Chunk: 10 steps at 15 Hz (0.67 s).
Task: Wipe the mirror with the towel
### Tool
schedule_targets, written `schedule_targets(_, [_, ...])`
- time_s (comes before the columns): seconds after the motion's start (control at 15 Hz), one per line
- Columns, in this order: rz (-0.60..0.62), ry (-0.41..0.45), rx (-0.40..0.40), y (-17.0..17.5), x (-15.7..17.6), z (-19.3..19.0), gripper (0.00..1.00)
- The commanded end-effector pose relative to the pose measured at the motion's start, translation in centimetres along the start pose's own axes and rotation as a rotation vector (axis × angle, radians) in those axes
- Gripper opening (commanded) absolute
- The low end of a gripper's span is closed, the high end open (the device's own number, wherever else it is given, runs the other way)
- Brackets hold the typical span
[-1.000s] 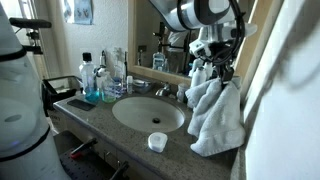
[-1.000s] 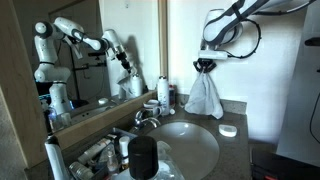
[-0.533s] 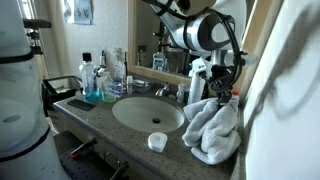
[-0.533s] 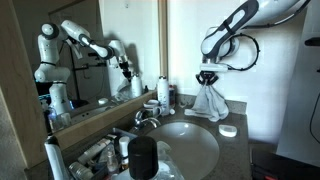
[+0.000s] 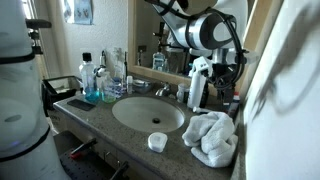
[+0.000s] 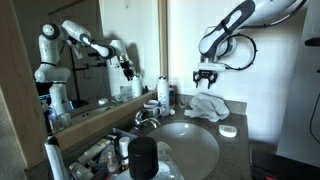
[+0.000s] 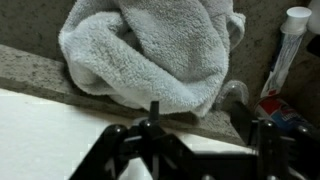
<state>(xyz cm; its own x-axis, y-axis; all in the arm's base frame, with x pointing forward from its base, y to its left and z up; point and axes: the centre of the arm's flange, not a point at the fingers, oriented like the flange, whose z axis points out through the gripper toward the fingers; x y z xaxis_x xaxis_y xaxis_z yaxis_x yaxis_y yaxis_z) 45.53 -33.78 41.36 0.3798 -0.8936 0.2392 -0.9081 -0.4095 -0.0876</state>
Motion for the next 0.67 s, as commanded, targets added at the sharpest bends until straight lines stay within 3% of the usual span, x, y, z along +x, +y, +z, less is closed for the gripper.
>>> schedule_targets(0.0, [-0.032,-0.001,0.023,-1.1,-0.1,-3.7,1.0])
schedule_targets(0.2, [-0.077,-0.013,0.046,-2.8,-1.2,-7.3,1.0])
schedule_targets(0.6, [-0.254,-0.048,0.044,-8.1,-7.0,-16.5,1.0])
